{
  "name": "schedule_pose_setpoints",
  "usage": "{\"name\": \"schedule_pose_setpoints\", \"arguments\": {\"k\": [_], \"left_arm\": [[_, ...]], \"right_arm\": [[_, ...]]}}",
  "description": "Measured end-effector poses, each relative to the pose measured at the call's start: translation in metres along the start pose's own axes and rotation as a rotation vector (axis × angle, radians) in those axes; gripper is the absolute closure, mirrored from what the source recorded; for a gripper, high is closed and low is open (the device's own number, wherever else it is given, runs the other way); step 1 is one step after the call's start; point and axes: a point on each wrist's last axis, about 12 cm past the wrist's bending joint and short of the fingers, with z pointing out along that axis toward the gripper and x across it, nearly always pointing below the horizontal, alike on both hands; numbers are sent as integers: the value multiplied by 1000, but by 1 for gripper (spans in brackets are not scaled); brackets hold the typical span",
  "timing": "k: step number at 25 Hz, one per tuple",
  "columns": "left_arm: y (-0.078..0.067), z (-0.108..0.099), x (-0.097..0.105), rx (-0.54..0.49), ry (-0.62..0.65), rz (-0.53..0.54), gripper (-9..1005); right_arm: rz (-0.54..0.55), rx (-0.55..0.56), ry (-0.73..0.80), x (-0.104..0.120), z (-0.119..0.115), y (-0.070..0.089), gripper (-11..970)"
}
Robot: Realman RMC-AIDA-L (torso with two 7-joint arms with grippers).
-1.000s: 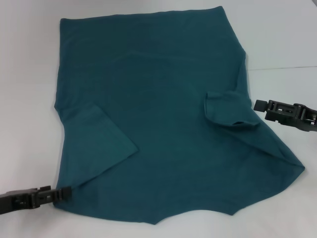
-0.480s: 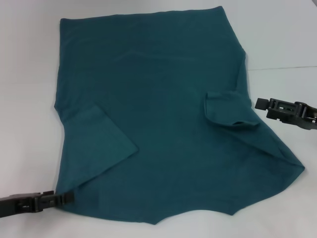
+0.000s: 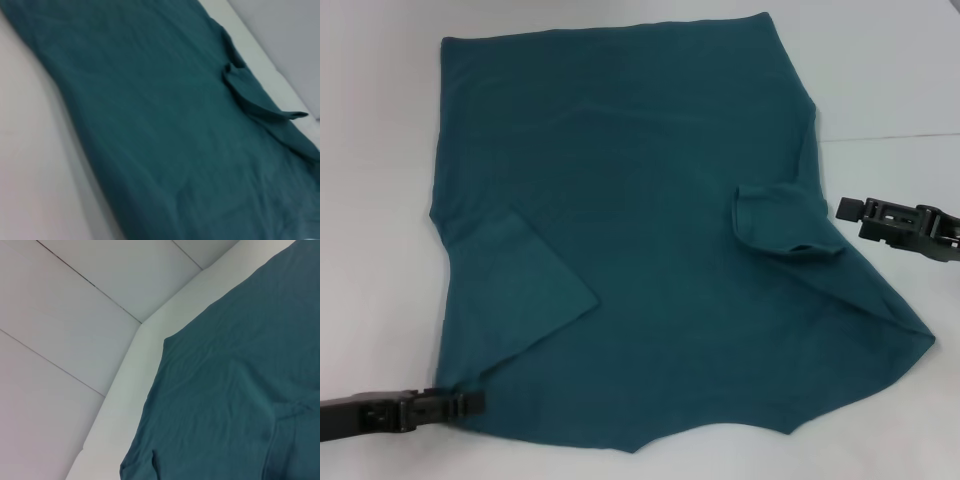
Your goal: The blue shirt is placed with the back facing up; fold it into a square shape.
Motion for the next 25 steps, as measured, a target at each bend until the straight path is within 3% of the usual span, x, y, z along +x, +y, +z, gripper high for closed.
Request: {"name": "schedule_pose_setpoints", "arguments": {"k": [25], "left_arm": [[6,-6,-3,-51,19,-25,121]], "right_arm": [[12,13,-1,4,-2,-3,60]]}}
